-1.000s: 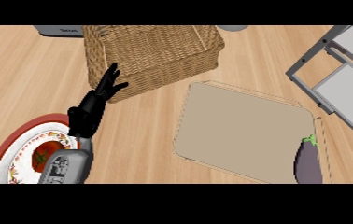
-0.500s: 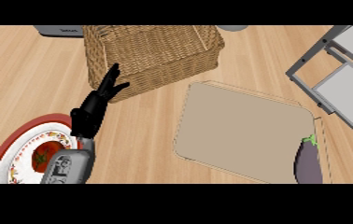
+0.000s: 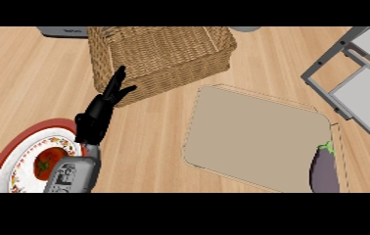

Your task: Pick the bell pepper from the tray and place it in the tiered shelf

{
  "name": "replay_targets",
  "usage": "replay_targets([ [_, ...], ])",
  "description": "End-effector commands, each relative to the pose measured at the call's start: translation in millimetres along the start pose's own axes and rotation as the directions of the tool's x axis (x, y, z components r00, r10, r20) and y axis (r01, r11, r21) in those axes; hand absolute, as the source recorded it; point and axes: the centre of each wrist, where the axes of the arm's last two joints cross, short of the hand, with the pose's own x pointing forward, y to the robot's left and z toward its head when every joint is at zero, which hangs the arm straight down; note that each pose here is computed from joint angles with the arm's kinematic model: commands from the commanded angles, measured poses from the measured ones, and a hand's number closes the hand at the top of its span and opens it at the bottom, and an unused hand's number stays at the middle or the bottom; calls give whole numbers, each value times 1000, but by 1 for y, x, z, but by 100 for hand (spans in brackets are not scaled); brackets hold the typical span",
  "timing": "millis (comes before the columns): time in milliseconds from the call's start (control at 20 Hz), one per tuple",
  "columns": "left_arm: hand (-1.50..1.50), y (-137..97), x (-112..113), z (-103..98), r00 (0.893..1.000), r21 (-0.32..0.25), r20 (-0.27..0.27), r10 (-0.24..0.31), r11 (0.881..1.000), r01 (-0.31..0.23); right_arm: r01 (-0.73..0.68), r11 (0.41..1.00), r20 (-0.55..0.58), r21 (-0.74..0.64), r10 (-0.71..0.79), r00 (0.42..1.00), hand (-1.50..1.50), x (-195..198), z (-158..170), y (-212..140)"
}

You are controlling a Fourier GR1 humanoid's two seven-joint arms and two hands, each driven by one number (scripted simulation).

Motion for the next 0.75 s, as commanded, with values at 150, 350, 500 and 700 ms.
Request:
replay_targets([
  [150,0,2,-9,7,999,27,-32,-6,1000,7,-127,992,-179,19,128,975,-150,9,31,-59],
  [350,0,0,-9,8,999,21,-37,-3,1000,4,-169,983,-188,71,179,966,-150,1,41,-71],
  [500,0,4,-6,9,999,27,-31,-5,1000,6,-223,969,-179,104,239,954,-150,10,51,-86],
  [700,0,7,-9,12,999,37,-35,7,999,-5,-191,972,-179,134,214,960,-150,9,58,-95],
])
